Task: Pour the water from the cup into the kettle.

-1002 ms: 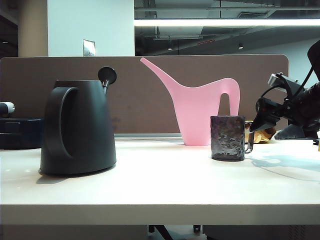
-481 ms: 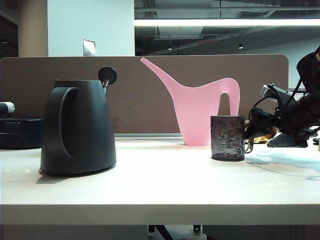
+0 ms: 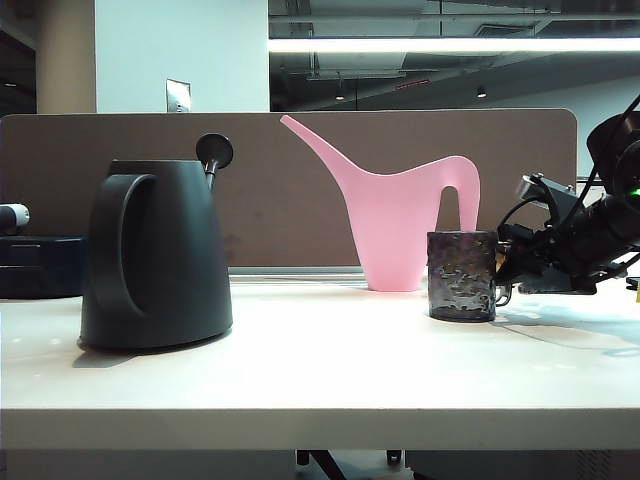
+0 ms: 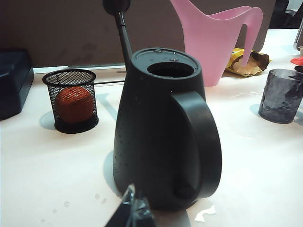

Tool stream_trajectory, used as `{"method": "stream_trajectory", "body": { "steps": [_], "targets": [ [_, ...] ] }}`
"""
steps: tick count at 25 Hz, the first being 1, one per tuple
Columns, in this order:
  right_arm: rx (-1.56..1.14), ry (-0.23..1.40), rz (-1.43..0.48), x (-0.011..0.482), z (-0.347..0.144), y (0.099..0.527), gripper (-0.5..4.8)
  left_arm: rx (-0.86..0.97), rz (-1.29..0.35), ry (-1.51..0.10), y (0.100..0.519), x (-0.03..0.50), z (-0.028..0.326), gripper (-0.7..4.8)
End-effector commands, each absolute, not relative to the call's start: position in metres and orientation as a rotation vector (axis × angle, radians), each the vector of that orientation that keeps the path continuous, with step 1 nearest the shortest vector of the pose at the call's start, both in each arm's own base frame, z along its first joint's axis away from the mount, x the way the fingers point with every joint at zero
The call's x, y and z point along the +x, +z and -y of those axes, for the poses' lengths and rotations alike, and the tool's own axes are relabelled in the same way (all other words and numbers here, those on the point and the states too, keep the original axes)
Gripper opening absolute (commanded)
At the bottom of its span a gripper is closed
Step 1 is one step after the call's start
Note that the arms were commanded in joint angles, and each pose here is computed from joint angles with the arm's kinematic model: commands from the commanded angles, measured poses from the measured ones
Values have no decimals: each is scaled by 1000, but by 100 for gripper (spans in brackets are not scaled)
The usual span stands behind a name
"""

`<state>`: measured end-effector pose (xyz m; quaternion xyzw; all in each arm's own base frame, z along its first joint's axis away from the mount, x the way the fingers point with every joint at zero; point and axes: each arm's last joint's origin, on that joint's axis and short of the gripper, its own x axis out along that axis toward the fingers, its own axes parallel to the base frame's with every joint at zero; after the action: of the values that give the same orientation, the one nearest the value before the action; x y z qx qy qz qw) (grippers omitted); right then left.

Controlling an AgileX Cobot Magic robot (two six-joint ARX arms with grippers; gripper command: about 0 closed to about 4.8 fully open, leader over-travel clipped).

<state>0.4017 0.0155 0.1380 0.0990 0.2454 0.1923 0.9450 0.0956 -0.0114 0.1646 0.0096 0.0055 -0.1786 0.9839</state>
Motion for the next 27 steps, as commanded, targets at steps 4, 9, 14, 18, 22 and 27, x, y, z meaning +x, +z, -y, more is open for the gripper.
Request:
{"method": "stream_trajectory", "body": {
  "steps": [4,9,14,18,22,27],
  "targets": [
    [194,406,-466,403,-16,143,-6,17,-4,-365,166,95,12,-5],
    [191,408,-450,404,-16,145,-6,17,-5,-364,166,95,12,-5],
    [183,407,-415,400,-16,165,-6,17,-4,-364,166,95,12,-5],
    [168,367,-376,393,-15,192,-6,17,-4,-364,166,95,12,-5],
    [138,346,-340,383,-19,218,-6,17,-5,-364,166,95,12,-5],
    [98,341,-311,370,-33,247,-6,17,-4,-364,166,95,12,-5]
  ]
}}
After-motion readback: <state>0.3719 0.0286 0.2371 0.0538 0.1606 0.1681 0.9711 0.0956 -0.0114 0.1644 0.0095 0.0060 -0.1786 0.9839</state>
